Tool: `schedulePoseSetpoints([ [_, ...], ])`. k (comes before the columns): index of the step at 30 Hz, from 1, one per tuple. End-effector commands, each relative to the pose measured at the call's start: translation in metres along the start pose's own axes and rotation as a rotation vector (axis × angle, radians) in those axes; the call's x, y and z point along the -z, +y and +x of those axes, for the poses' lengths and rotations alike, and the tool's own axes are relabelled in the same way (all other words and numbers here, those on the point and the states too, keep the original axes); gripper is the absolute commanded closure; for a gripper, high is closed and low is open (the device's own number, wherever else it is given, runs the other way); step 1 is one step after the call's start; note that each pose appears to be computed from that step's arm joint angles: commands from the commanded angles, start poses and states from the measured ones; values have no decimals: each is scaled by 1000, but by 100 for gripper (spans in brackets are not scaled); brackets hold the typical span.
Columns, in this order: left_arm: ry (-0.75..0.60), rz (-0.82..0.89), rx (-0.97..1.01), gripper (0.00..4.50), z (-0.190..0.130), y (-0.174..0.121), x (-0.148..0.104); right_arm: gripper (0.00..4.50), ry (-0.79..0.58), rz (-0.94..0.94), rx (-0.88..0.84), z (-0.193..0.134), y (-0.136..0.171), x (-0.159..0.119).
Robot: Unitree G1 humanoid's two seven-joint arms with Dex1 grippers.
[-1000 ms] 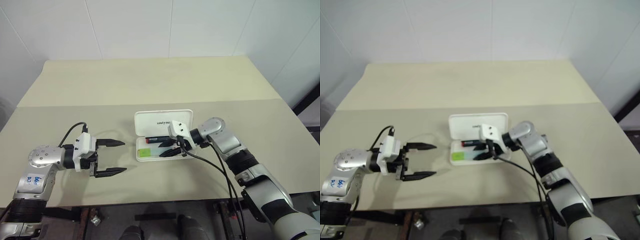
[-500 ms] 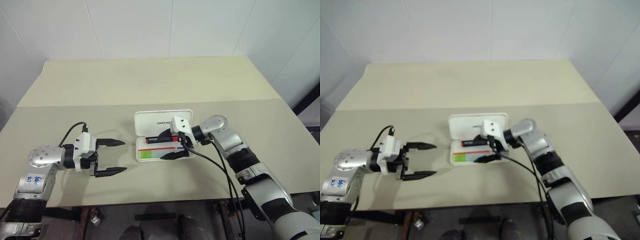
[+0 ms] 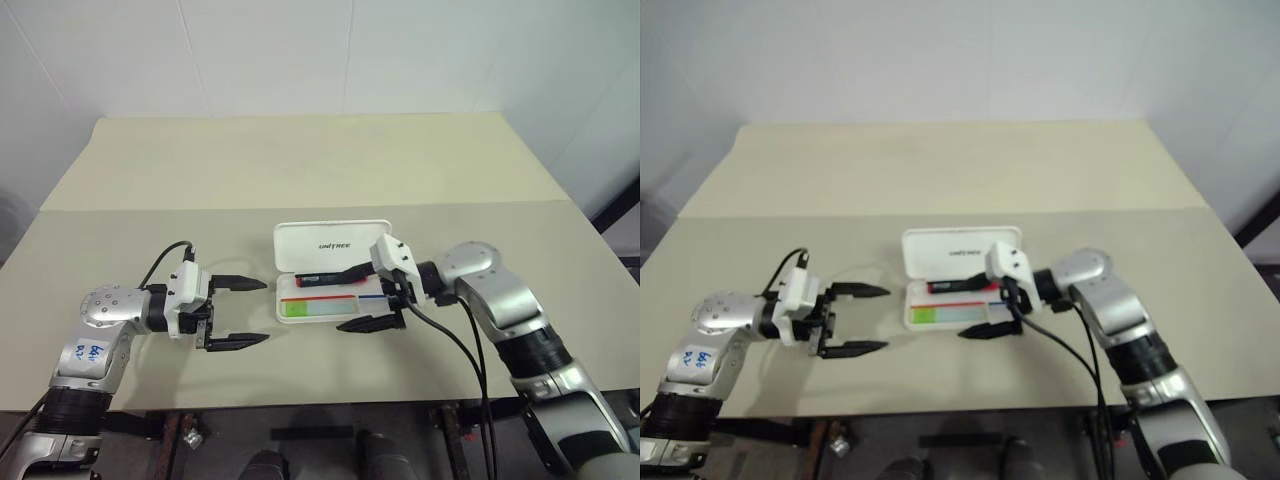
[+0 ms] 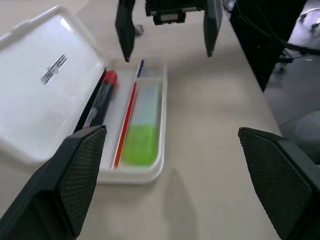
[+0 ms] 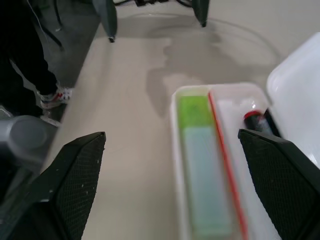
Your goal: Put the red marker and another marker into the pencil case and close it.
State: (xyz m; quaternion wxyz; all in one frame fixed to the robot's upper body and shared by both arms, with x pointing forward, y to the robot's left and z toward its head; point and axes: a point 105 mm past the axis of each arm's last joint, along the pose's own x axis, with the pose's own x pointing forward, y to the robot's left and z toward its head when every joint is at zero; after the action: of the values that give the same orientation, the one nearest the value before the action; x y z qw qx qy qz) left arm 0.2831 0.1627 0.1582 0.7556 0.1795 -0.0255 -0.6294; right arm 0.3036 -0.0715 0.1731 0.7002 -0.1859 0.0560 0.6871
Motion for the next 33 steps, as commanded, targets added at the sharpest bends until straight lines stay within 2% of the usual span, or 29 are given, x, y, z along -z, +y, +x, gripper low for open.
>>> schedulePoseSetpoints([
  [1,-33,41,11,0,8,3,-12,1,-86,5,148,-30,-1,-18],
  [9,-74,49,47,0,26,7,-16,1,5,210,720,-126,-19,31],
  [18,-93,85,124,0,42,8,-25,1,29,348,1226,-196,-29,76],
  [22,-156,106,138,0,53,11,-41,1,-23,453,1358,-204,-31,95],
  [27,-158,117,152,0,55,8,-44,1,-25,537,1389,-199,-28,116],
  [33,-142,114,137,0,49,9,-41,1,-88,524,1358,-183,-34,102],
])
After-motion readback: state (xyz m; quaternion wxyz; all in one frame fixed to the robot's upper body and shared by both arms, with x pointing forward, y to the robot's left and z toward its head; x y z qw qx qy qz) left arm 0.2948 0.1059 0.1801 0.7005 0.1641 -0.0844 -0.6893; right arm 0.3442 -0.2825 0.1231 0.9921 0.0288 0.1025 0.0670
